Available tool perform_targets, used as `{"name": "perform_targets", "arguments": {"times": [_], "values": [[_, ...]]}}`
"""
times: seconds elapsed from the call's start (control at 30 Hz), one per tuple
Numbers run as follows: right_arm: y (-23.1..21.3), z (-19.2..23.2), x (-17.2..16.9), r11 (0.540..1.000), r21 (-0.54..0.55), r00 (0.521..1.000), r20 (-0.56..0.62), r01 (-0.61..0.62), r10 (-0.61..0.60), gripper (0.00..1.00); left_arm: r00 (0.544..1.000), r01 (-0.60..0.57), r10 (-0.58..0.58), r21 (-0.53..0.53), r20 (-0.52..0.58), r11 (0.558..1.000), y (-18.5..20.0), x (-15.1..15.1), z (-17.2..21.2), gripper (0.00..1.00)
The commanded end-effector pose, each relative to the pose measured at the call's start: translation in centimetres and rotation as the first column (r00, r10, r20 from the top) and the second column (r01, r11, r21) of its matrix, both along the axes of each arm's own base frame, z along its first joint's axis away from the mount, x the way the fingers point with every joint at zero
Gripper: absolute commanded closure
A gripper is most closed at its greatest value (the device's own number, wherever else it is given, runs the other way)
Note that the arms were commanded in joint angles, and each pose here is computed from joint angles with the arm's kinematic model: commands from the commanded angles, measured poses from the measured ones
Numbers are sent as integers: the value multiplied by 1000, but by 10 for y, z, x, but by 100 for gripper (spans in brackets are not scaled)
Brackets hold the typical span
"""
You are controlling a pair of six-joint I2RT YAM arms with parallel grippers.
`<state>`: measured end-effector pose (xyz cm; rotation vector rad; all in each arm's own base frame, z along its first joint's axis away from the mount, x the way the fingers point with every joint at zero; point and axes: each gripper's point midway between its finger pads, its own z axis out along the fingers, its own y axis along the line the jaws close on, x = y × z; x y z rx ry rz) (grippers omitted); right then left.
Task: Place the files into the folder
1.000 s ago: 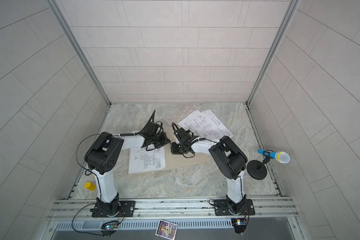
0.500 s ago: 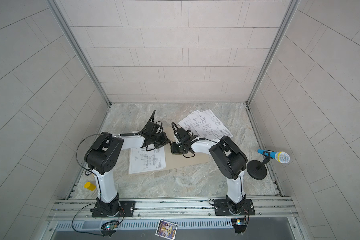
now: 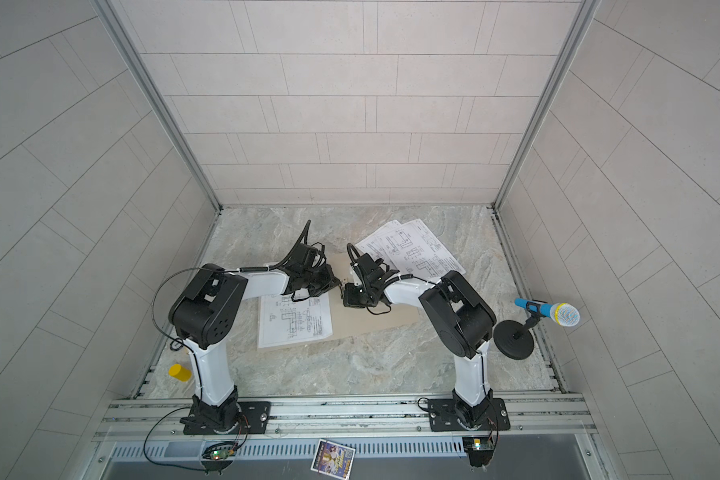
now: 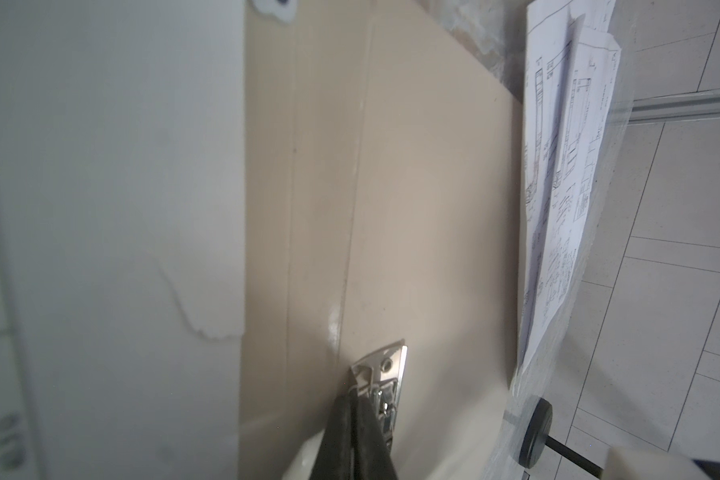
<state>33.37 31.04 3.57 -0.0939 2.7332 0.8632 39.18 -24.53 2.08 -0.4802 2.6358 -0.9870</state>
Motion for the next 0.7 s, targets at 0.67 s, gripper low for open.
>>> {"name": "perform_targets", "arguments": {"times": [0.67], "values": [[-37,-53,-16,978,-208,997,-74,-22,7,100,998,35,-27,141,-60,989,13,-12,-27,97]]}}
